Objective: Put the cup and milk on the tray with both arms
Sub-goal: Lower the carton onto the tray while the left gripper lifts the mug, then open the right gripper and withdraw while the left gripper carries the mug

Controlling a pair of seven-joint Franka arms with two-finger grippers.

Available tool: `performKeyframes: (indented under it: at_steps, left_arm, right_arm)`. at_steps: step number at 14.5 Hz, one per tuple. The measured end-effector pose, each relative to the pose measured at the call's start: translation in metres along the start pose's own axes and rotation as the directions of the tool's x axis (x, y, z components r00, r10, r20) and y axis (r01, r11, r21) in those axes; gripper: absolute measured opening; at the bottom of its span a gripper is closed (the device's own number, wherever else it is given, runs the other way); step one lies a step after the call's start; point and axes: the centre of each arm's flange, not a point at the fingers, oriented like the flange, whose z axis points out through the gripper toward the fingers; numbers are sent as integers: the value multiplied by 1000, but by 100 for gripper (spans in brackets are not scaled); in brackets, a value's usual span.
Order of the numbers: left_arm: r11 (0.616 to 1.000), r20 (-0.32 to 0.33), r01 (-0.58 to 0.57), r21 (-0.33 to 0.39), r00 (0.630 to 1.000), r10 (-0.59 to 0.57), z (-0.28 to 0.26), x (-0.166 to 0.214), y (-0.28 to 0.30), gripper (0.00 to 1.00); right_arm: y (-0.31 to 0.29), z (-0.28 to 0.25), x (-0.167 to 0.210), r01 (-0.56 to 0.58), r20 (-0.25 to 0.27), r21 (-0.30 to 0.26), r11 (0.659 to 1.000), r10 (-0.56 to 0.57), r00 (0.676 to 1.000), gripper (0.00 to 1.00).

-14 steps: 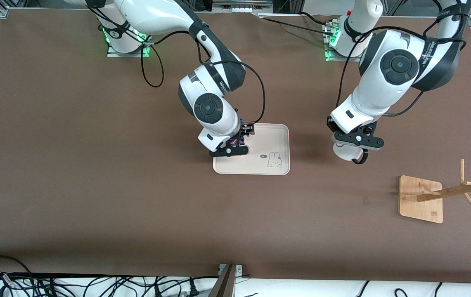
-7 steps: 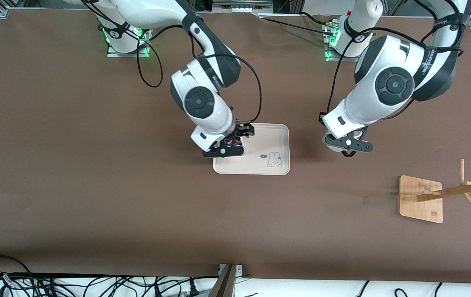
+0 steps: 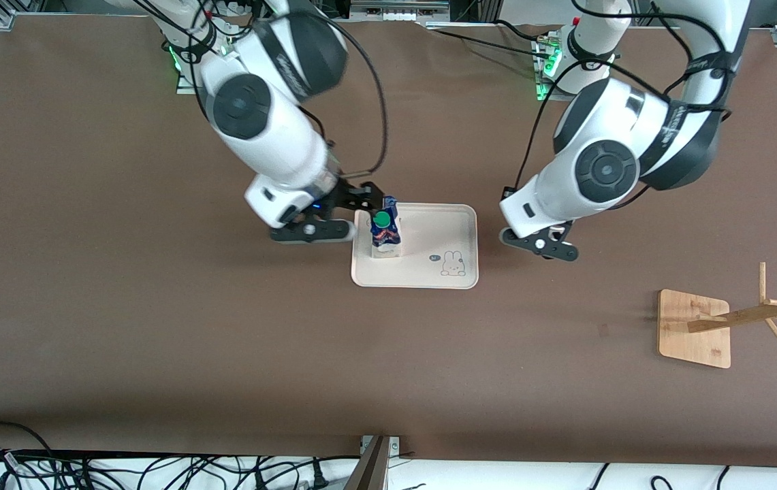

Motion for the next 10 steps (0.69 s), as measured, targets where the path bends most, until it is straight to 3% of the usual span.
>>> performKeyframes:
  at_steps: [6, 10]
  left_arm:
    - [991, 64, -134, -8, 989, 134, 52, 42, 36, 8]
    - [985, 107, -171, -9, 979, 171, 89, 59, 61, 8]
  right_arm:
    - [159, -86, 50, 5, -49, -133, 991, -12, 999, 100]
    - [213, -96, 62, -71, -46, -159, 985, 65, 997, 100]
